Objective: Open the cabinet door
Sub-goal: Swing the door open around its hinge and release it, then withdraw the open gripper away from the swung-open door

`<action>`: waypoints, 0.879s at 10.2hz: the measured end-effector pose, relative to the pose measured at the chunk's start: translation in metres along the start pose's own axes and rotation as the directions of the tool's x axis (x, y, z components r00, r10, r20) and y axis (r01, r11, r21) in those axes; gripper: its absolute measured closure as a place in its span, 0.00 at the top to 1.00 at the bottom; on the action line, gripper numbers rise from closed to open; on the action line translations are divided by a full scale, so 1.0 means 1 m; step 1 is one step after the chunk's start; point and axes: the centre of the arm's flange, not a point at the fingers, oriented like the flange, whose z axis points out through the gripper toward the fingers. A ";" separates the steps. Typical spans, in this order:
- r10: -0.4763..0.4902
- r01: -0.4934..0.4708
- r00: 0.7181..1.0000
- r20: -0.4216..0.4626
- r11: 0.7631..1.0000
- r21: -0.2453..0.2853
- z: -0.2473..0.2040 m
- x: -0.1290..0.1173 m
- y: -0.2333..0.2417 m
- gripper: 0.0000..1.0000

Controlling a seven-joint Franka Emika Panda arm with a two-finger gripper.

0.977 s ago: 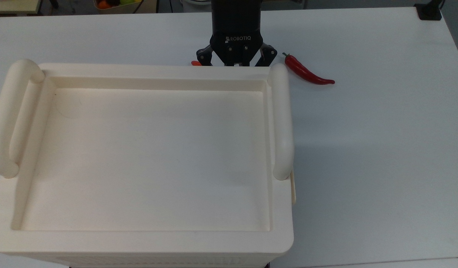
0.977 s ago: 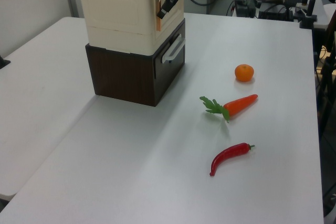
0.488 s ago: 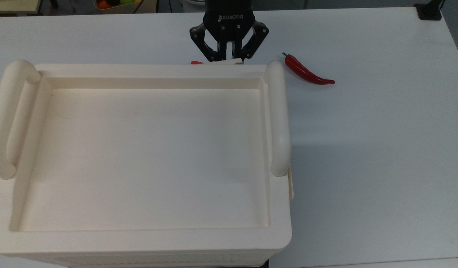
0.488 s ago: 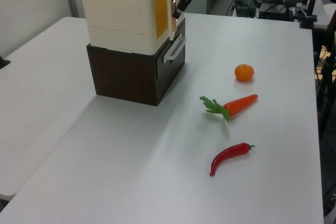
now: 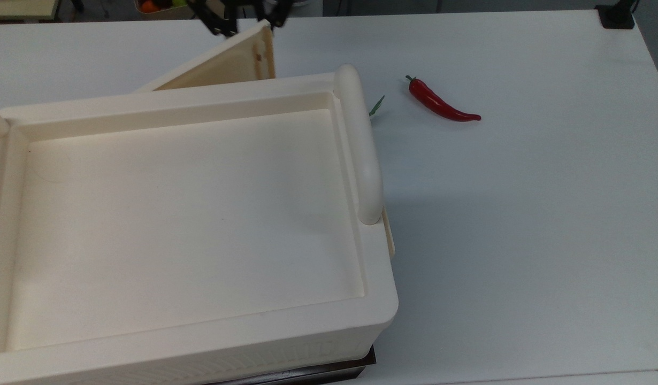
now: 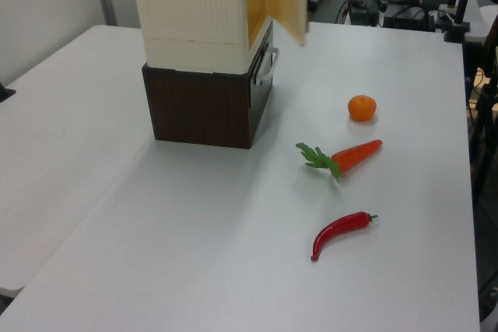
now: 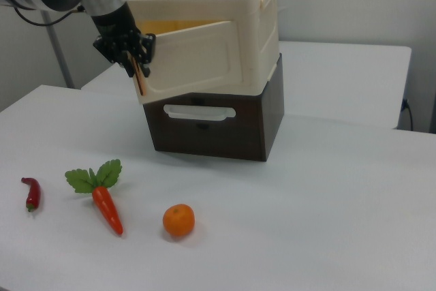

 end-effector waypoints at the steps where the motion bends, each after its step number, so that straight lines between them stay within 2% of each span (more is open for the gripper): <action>1: -0.001 0.001 1.000 0.031 1.000 0.002 -0.005 -0.012 0.018 0.45; 3: 0.002 -0.002 0.997 0.082 1.000 0.005 -0.019 -0.038 0.056 0.81; 4: 0.020 -0.022 0.993 0.116 1.000 0.013 -0.026 -0.051 0.067 0.95; 5: 0.046 -0.050 0.988 0.150 0.999 0.021 -0.036 -0.066 0.078 1.00; 9: 0.186 -0.198 0.951 0.246 0.980 0.026 -0.075 -0.134 0.133 1.00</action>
